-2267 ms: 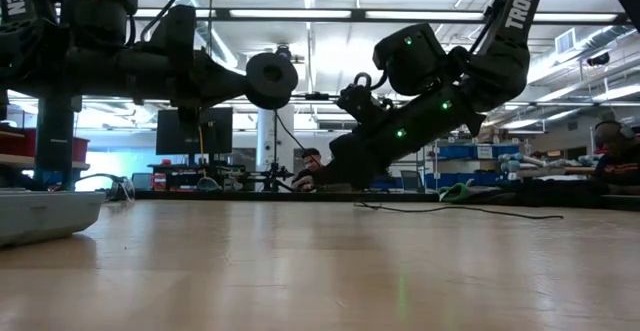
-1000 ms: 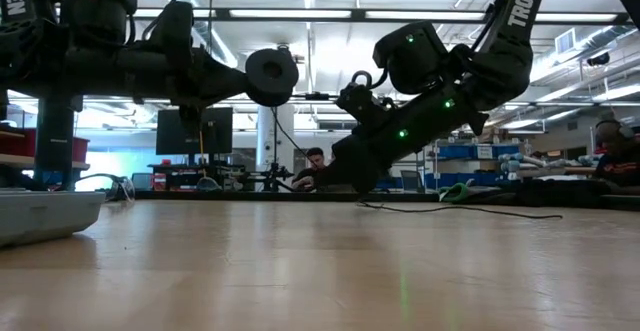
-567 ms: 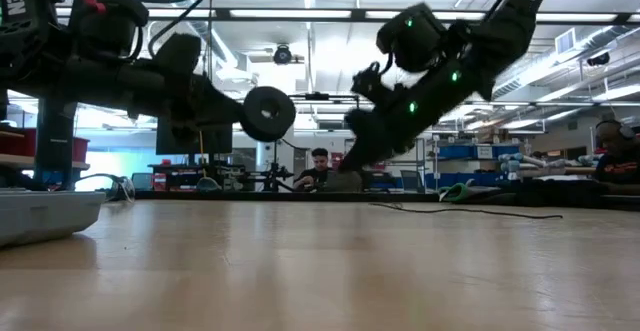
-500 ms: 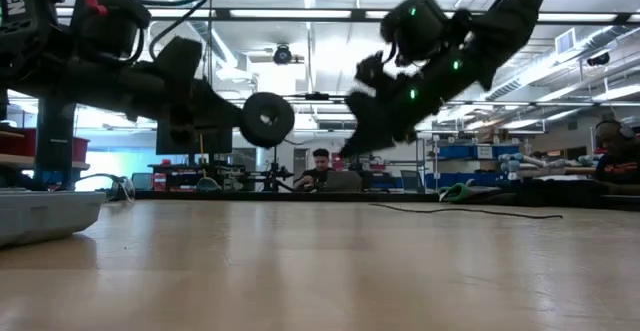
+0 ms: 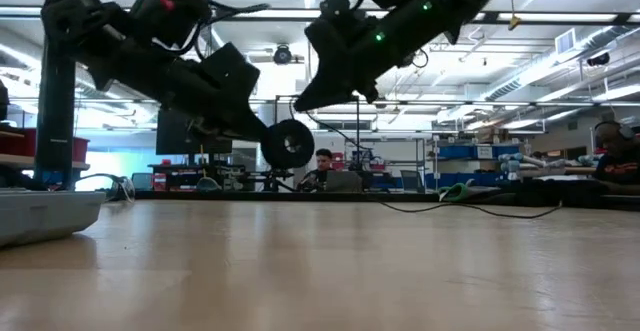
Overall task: Coil cords
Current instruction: Coil the black wire on the spool
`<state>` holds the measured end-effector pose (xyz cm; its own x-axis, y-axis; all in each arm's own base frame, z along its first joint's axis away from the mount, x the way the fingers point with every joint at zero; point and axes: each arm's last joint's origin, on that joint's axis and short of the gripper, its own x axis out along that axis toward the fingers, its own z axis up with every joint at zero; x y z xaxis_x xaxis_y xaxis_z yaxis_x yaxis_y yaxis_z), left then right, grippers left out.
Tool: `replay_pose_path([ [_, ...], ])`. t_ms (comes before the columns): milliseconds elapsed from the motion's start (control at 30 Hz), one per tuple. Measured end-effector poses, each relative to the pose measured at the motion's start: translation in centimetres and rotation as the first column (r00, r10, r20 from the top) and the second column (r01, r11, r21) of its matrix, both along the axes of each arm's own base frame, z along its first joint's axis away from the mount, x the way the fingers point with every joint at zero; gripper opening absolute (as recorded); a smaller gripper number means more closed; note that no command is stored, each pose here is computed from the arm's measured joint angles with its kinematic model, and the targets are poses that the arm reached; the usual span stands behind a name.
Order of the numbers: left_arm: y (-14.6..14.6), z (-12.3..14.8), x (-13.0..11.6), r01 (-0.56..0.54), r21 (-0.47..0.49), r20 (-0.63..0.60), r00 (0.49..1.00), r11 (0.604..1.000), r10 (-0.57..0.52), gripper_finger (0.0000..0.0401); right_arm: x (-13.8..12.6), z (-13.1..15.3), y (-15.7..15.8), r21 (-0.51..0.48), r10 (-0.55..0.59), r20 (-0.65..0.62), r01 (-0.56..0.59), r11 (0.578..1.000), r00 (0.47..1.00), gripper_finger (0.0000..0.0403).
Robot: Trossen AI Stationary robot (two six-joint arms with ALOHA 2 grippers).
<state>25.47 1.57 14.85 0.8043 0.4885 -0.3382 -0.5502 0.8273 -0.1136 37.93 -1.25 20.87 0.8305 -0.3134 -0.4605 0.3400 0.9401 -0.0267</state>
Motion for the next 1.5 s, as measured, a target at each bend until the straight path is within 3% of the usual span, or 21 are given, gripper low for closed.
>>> replay_pose_path([
  [267,0.2,1.3,0.8,-0.072,0.022,0.063,0.996,0.997,0.070,0.0000,0.7,-0.2,0.8,-0.006,0.029,-0.002,-0.029,1.000,1.000,0.0000],
  [500,0.2,2.1,1.1,-0.067,0.020,0.159,0.985,0.998,0.063,0.0000,1.6,-2.1,0.9,-0.005,0.065,-0.016,-0.066,0.998,0.998,0.0002],
  [700,0.2,2.5,1.2,-0.060,0.014,0.195,0.979,0.998,0.056,0.0000,1.5,-2.6,0.9,-0.030,0.092,-0.056,-0.094,0.995,0.994,0.0027],
  [1000,0.2,2.4,1.2,-0.061,0.010,0.190,0.980,0.998,0.058,0.0000,2.1,-1.3,1.6,-0.109,0.150,0.064,-0.142,0.984,0.987,0.0046],
  [1333,0.0,2.9,1.3,-0.007,-0.002,0.244,0.970,1.000,0.008,0.0000,1.9,-1.6,1.6,-0.098,0.146,0.025,-0.143,0.985,0.989,0.0014],
  [1500,0.0,3.3,1.4,-0.009,-0.001,0.286,0.958,1.000,0.009,0.0000,2.1,-1.9,1.9,-0.091,0.197,0.026,-0.194,0.977,0.980,0.0002],
])
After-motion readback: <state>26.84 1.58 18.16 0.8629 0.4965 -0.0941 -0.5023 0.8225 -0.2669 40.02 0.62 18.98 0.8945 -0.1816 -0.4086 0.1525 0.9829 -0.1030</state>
